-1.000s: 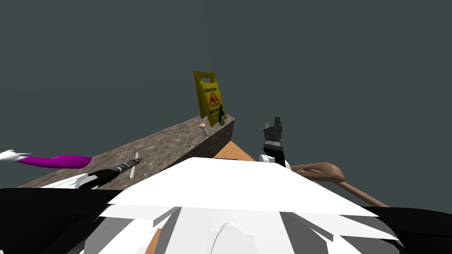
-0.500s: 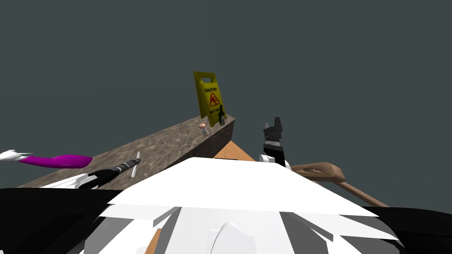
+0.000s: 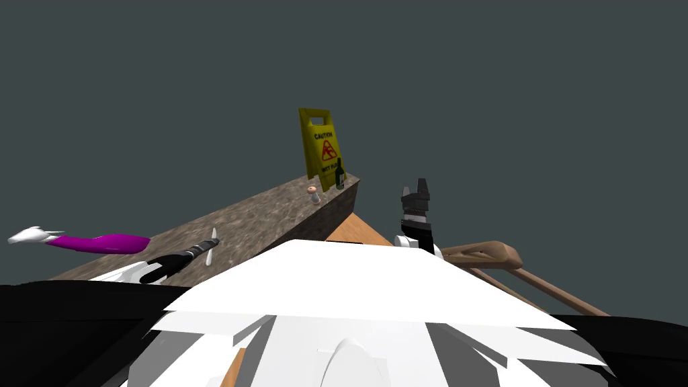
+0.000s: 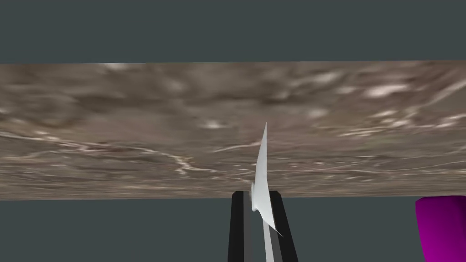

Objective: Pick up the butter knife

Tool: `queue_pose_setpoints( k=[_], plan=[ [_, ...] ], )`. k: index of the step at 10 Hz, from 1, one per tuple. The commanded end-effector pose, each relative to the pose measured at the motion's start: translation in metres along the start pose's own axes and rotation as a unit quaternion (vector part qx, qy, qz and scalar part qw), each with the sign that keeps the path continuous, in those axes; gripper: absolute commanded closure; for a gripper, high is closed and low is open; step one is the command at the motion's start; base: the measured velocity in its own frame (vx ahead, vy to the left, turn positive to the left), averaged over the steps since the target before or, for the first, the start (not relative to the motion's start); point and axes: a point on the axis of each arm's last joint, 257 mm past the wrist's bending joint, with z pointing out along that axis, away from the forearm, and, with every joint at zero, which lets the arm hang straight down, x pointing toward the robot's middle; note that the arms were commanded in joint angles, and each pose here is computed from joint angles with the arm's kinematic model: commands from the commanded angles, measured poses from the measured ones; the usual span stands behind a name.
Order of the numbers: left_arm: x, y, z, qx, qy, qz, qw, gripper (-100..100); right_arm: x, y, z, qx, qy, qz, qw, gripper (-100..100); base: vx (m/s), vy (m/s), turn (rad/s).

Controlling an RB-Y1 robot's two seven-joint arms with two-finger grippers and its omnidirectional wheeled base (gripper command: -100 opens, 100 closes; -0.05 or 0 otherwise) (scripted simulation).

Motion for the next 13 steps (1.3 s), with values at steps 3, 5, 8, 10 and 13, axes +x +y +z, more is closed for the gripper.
queue_pose_setpoints(
  k=[3, 5, 8, 10, 13],
  plan=[
    [-0.007, -0.019, 0.007, 0.003, -0.011, 0.005, 0.9999, 100, 0.000, 0.000, 0.000, 0.000, 0.000, 0.000, 1.0000, 0, -0.006, 0.013, 0.004],
    [-0.007, -0.009, 0.004, -0.012, -0.020, 0.003, 0.9997, 100, 0.000, 0.000, 0.000, 0.000, 0.000, 0.000, 1.0000, 0, -0.020, 0.016, -0.019],
    [-0.010, -0.026, 0.008, -0.011, -0.026, 0.001, 0.9996, 100, 0.000, 0.000, 0.000, 0.000, 0.000, 0.000, 1.0000, 0, -0.041, 0.050, 0.002],
    [-0.006, -0.030, 0.005, -0.014, -0.030, -0.003, 0.9994, 100, 0.000, 0.000, 0.000, 0.000, 0.000, 0.000, 1.0000, 0, -0.017, 0.021, -0.020],
    [-0.011, -0.063, 0.010, 0.003, -0.037, -0.003, 0.9993, 100, 0.000, 0.000, 0.000, 0.000, 0.000, 0.000, 1.0000, 0, -0.032, 0.043, 0.000]
  ],
)
